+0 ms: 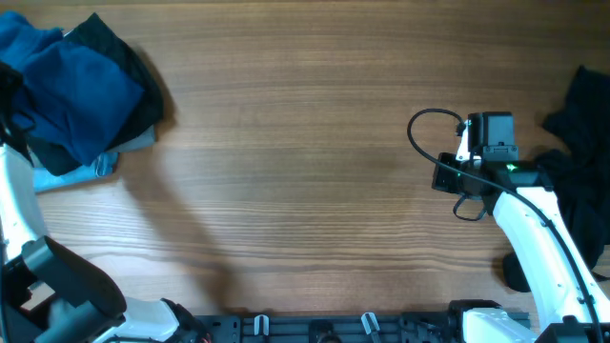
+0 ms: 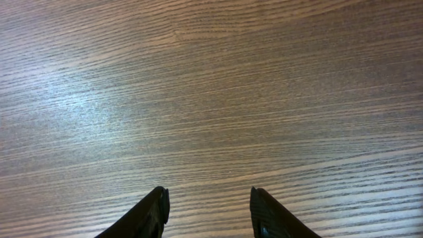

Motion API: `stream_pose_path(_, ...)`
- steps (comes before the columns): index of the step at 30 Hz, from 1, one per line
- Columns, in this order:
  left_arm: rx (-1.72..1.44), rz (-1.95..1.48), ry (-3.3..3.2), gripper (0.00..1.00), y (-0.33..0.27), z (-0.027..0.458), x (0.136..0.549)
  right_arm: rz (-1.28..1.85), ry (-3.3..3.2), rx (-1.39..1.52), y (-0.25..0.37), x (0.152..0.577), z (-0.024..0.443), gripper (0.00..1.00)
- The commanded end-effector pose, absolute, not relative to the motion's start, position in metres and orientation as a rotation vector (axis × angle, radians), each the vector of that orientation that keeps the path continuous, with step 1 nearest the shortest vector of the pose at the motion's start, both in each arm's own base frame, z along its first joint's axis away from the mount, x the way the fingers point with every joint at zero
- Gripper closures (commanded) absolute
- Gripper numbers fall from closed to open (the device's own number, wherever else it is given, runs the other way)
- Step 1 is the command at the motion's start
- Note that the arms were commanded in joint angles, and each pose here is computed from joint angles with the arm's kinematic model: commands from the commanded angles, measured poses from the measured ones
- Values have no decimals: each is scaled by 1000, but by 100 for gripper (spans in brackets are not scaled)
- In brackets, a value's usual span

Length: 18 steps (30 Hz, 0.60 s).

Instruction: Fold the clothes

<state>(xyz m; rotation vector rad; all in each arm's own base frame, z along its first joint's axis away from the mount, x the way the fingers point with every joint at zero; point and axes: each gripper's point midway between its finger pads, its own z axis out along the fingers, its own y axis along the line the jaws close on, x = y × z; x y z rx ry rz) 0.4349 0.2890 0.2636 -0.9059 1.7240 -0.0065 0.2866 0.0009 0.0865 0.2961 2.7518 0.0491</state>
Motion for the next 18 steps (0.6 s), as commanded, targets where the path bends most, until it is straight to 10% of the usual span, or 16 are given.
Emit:
stream_pose_path(1, -915, 29, 1702, 95, 312, 258, 432, 56, 2739, 282, 1, 292, 92, 55)
stream_pose_path(5, -930, 77, 1665, 85, 326, 257, 432, 56, 2739, 283, 1, 292, 92, 55)
stream_pose_path(6, -921, 88, 1646, 58, 330, 262, 431, 56, 2740, 283, 1, 292, 92, 55)
stream_pose_path(10, -903, 120, 1569, 4, 344, 285, 423, 56, 2740, 282, 1, 292, 92, 55)
stream_pose_path(18, -838, 54, 1585, 0, 311, 326, 420, 65, 2720, 281, 2, 296, 94, 51)
